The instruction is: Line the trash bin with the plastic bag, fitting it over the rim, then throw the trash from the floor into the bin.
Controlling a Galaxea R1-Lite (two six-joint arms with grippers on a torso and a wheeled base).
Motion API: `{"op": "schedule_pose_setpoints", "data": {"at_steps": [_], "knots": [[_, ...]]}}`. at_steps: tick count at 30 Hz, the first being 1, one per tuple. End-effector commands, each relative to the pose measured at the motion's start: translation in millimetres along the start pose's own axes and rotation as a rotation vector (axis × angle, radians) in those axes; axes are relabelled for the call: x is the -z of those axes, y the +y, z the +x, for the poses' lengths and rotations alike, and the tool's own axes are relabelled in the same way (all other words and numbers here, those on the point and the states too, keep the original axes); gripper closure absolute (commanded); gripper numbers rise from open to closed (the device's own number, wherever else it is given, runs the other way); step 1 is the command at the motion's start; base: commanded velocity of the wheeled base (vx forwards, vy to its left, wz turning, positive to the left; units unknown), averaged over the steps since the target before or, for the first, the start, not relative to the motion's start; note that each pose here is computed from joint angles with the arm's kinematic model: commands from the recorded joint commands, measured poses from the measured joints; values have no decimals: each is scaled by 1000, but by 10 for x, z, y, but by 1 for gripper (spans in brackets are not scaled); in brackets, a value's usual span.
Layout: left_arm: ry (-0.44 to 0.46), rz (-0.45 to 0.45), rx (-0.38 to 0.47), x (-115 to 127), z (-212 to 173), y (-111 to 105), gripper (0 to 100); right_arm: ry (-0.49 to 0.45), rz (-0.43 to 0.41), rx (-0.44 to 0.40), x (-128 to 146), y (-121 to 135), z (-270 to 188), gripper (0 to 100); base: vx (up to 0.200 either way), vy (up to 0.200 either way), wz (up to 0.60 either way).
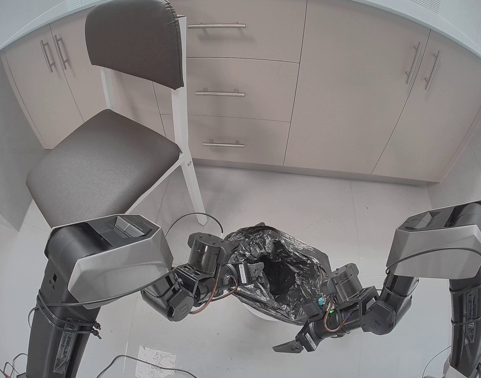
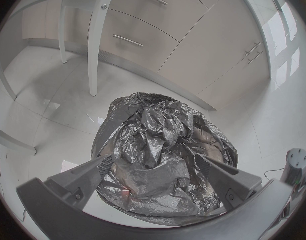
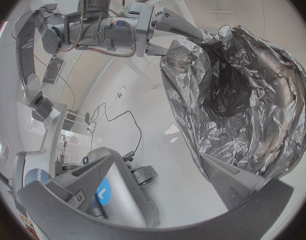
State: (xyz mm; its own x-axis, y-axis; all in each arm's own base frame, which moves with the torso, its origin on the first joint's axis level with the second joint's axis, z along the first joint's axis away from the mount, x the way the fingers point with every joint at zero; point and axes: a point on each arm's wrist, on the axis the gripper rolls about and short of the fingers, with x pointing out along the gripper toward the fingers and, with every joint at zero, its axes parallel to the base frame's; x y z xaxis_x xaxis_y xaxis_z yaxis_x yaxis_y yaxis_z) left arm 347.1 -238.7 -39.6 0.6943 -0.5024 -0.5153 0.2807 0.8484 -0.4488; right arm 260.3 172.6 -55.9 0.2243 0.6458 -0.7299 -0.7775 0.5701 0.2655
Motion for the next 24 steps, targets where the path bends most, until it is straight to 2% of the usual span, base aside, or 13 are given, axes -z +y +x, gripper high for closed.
{"op": "schedule_pose_setpoints", "data": {"at_steps": [1, 9, 19, 21, 23, 24], "knots": [[0, 0, 0, 2, 2, 1, 0, 14, -5, -11, 38, 85, -73, 0, 0, 0, 0], [2, 1, 0, 9, 0, -2, 0, 42, -7, -44, 126, 215, -161, 0, 0, 0, 0], [2, 1, 0, 9, 0, -2, 0, 70, 12, -47, 247, 288, -305, 0, 0, 0, 0], [2, 1, 0, 9, 0, -2, 0, 63, 18, -37, 243, 262, -319, 0, 0, 0, 0], [3, 1, 0, 12, -1, 0, 0, 16, 36, 20, 192, 150, -346, 0, 0, 0, 0], [2, 1, 0, 11, -1, -1, 0, -14, 54, 79, 162, 67, -361, 0, 0, 0, 0]]}}
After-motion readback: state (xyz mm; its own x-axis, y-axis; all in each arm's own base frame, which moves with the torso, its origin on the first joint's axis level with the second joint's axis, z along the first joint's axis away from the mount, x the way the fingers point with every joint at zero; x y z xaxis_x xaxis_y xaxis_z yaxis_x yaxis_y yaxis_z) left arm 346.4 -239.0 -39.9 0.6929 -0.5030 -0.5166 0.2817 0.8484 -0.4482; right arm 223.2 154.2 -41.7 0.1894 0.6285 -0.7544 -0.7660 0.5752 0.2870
